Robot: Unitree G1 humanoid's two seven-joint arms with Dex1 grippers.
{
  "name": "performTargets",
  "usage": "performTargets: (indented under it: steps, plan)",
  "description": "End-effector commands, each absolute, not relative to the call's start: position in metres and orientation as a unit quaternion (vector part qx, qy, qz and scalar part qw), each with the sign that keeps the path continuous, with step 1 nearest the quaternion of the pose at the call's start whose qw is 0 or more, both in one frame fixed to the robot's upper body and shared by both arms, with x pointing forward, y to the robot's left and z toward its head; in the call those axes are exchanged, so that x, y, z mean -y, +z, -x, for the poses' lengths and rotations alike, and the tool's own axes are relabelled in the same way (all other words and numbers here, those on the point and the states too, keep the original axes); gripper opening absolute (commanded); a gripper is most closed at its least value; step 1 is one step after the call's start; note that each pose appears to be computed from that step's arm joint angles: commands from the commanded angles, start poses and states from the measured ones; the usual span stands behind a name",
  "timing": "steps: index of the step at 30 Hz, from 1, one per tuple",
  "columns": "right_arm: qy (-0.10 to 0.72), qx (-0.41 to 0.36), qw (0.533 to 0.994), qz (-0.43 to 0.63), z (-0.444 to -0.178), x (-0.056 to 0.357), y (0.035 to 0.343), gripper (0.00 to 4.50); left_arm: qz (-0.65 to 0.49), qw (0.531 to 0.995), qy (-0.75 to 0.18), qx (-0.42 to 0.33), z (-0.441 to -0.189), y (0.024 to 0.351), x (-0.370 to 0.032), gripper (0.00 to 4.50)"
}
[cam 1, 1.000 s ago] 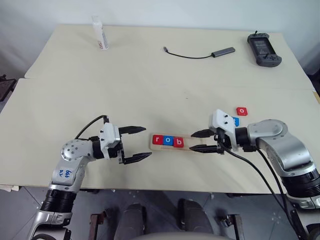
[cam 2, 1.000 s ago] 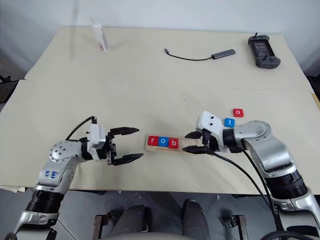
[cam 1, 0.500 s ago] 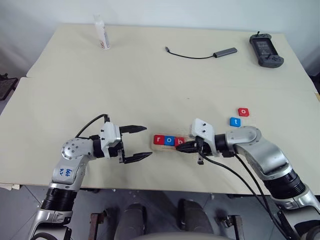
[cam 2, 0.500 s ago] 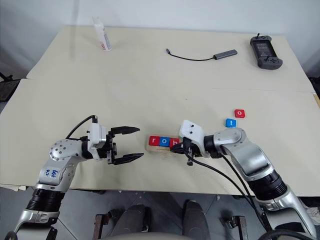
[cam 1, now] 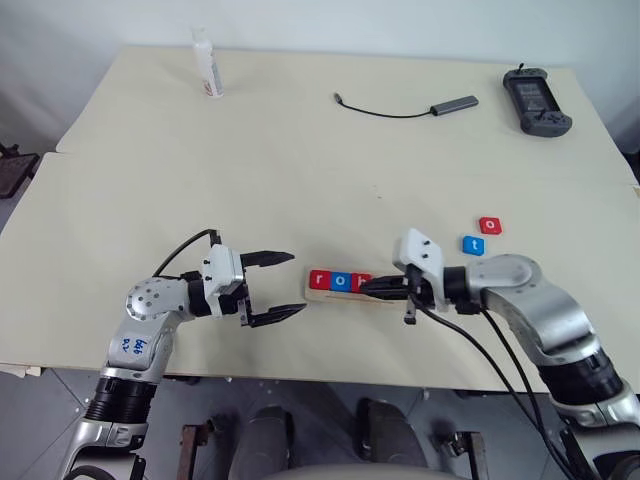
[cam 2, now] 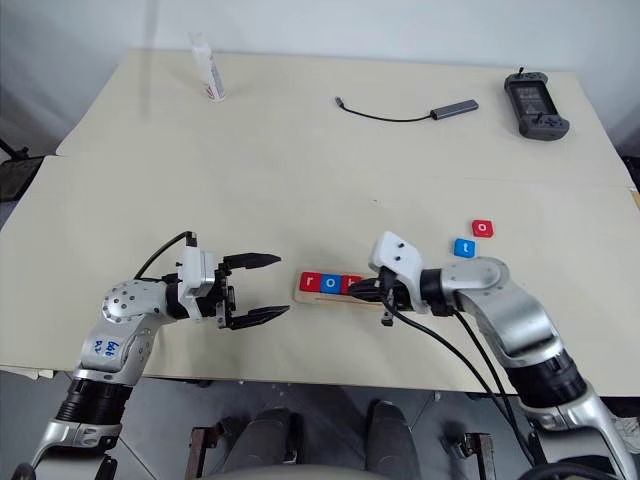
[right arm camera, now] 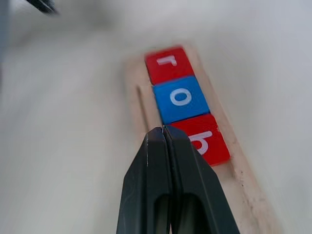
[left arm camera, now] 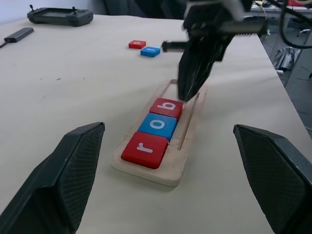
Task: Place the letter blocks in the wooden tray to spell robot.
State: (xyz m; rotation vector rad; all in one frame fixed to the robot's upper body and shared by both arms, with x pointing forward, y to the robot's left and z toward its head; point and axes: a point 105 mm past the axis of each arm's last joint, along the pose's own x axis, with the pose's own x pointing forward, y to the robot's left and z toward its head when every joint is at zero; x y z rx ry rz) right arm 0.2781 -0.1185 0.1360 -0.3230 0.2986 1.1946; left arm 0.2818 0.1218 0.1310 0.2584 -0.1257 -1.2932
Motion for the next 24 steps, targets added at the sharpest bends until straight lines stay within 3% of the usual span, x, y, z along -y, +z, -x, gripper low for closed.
performTargets:
  steps: [1, 5, 11, 14, 17, 20, 24]
  plan:
    - [0.531, -0.086, 0.826, 0.169, -0.266, 0.141, 0.158, 0.98, -0.126, 0.785, -0.603, 0.064, -0.282, 0.132, -0.126, 4.50]
    - [0.385, -0.023, 0.904, 0.184, -0.265, 0.199, 0.165, 2.33, -0.124, 0.793, -0.594, 0.059, -0.290, 0.131, -0.134, 4.50]
    - [0.265, 0.030, 0.947, 0.178, -0.242, 0.258, 0.156, 4.35, -0.118, 0.796, -0.591, 0.053, -0.294, 0.125, -0.135, 4.50]
    - [0.204, 0.004, 0.965, 0.167, -0.220, 0.292, 0.135, 4.47, -0.121, 0.795, -0.591, 0.056, -0.299, 0.127, -0.135, 4.50]
    - [0.168, 0.006, 0.973, 0.155, -0.215, 0.306, 0.131, 4.47, -0.124, 0.796, -0.589, 0.061, -0.302, 0.129, -0.135, 4.50]
    - [0.147, 0.014, 0.978, 0.145, -0.216, 0.312, 0.130, 4.47, -0.125, 0.796, -0.589, 0.064, -0.302, 0.130, -0.135, 4.50]
    - [0.146, 0.016, 0.979, 0.141, -0.239, 0.308, 0.138, 4.47, -0.127, 0.797, -0.586, 0.069, -0.302, 0.133, -0.136, 4.50]
